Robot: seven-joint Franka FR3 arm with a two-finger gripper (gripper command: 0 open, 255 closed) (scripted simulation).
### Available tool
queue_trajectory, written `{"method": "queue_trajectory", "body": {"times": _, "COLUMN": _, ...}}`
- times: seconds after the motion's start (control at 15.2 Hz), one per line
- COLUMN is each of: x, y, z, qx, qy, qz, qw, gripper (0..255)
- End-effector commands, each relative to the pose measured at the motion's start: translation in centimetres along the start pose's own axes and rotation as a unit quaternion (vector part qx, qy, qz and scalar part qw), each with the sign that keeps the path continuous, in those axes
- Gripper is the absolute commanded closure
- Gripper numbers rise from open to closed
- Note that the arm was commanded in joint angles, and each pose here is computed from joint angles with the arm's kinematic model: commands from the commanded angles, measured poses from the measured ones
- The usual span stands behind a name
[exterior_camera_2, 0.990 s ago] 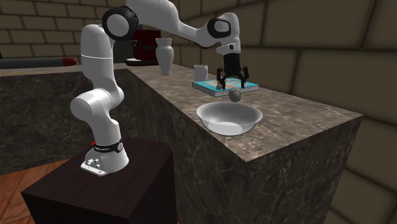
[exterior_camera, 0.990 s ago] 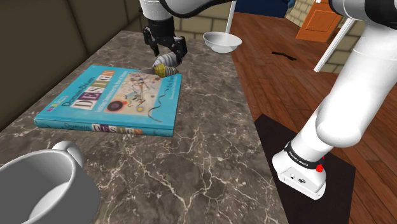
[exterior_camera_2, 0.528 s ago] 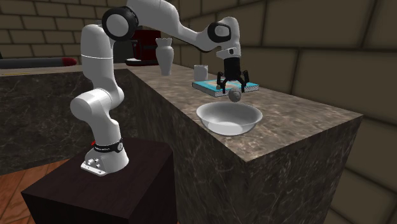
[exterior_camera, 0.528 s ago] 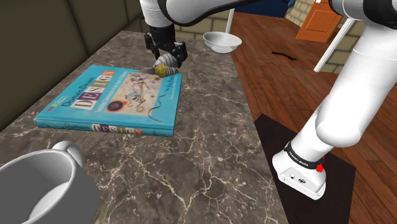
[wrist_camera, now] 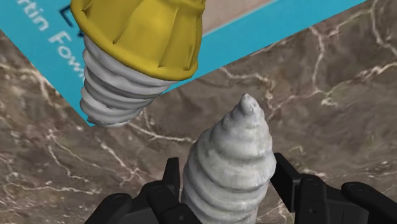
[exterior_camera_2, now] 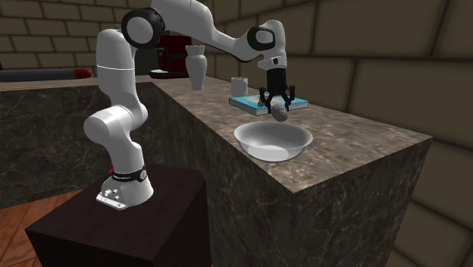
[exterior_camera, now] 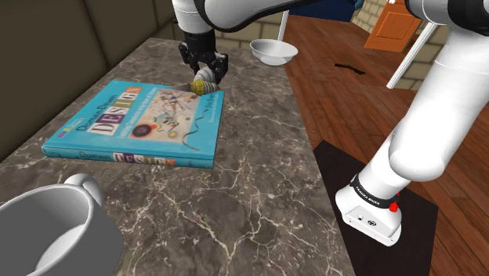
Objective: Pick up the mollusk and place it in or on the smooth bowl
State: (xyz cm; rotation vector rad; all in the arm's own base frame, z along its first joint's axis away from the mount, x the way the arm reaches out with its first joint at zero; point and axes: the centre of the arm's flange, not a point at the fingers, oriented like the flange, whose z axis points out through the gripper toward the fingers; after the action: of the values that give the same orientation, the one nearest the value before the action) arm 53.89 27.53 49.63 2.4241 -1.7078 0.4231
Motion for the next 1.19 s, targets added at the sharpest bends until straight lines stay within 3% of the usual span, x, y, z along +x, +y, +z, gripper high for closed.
{"method": "queue_trajectory", "body": {"times": 0.0, "x": 0.1, "y": 0.0, "z": 0.1, "qx": -0.001, "qy": 0.000, "qz": 0.000, "qw": 1.0000, "gripper": 255}}
{"method": "queue_trajectory", "body": {"times": 0.26, "x": 0.0, "y": 0.0, "z": 0.1, "qx": -0.001, "qy": 0.000, "qz": 0.000, "qw": 1.0000, "gripper": 255}}
{"method": "queue_trajectory", "body": {"times": 1.12, "x": 2.2, "y": -0.3, "z": -6.4, "qx": -0.001, "qy": 0.000, "qz": 0.000, "qw": 1.0000, "gripper": 255}}
